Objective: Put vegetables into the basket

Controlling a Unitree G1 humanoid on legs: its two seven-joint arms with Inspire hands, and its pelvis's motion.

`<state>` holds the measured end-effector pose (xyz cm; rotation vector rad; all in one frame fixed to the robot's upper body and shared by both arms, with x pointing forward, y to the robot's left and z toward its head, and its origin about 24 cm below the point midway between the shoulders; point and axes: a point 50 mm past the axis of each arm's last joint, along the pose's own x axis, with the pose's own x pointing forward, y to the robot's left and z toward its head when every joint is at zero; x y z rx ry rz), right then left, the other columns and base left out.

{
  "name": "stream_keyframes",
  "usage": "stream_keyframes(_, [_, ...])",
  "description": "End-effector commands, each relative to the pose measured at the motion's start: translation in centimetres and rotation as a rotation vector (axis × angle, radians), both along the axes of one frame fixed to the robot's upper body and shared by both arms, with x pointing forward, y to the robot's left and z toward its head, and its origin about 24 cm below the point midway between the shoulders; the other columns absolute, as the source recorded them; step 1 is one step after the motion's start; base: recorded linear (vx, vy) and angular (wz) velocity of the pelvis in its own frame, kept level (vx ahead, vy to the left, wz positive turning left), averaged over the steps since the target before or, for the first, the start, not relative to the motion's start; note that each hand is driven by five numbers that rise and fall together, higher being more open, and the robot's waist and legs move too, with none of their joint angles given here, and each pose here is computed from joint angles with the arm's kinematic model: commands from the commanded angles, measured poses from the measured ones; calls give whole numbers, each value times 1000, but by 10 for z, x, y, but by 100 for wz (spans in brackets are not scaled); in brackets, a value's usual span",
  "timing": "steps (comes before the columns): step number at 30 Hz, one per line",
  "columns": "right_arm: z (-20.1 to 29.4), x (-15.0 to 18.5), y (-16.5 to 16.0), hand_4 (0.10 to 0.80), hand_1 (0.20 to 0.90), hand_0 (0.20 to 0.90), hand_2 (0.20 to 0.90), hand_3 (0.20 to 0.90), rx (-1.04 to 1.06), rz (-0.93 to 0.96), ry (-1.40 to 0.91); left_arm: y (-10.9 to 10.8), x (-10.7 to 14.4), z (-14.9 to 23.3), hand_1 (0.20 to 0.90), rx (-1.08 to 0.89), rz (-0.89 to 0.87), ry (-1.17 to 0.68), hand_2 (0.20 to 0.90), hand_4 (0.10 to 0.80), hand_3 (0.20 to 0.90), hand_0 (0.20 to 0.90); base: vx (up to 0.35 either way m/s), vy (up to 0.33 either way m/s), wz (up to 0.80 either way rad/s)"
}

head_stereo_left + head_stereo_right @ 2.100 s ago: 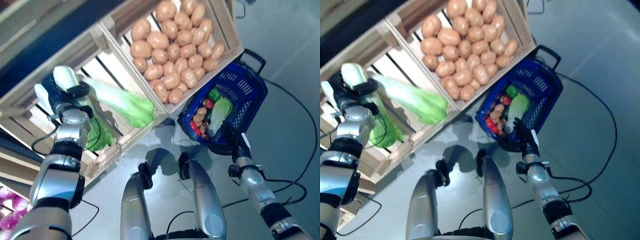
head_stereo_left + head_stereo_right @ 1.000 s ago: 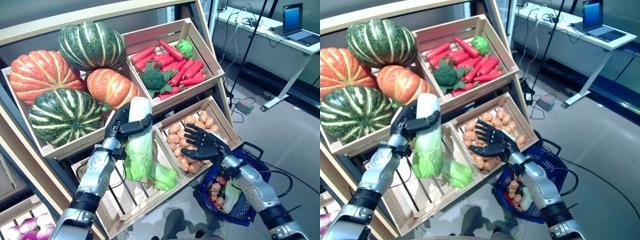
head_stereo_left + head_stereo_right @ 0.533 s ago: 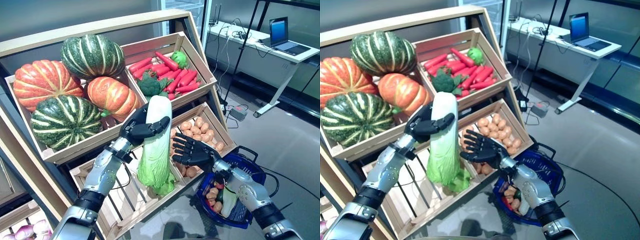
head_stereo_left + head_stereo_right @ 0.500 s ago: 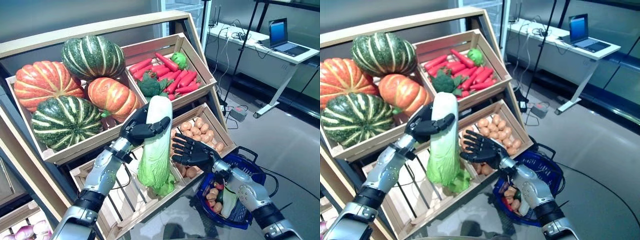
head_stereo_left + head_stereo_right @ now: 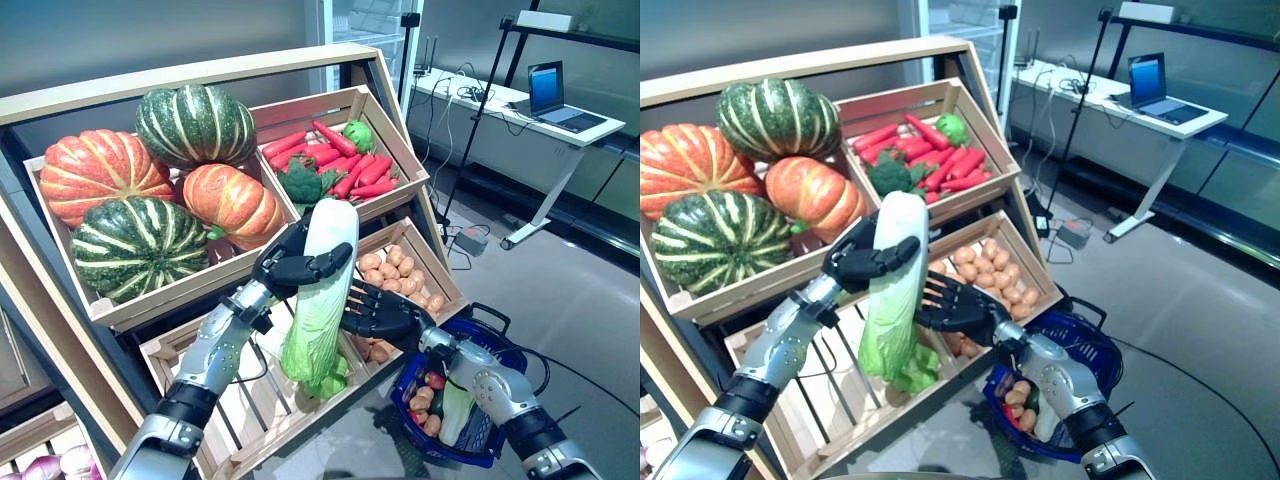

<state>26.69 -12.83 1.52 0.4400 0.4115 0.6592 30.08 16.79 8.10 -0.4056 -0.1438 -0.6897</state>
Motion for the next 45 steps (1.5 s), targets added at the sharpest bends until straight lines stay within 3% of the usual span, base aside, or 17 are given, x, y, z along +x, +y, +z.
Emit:
stream_keyframes(1, [31,10,50,800,900,900,900,900,194,131,-95,-53,9,72,300,-201,-223,-314,300,400,300,300,0,0,0])
stream_keyframes(8, [17,8,56,800,900,900,900,900,160,114,-17,-67,3,83,300,-227,-293,-367,300,400,300,300,0,0,0])
stream_keyframes(16, [45,1,81,800,900,900,900,900,493,308,-90,-82,0,77,300,-318,-424,-284,300,400,300,300,0,0,0])
stream_keyframes(23, [69,5,80,800,900,900,900,900,654,428,-163,-88,1,61,300,-539,-508,-165,300,400,300,300,0,0,0])
stream_keyframes(33, [91,-13,92,800,900,900,900,900,997,630,-156,-92,-2,34,300,-627,-515,-72,300,400,300,300,0,0,0])
stream_keyframes(45, [74,-19,86,800,900,900,900,900,925,646,-69,-80,-2,10,300,-535,-493,-6,300,400,300,300,0,0,0])
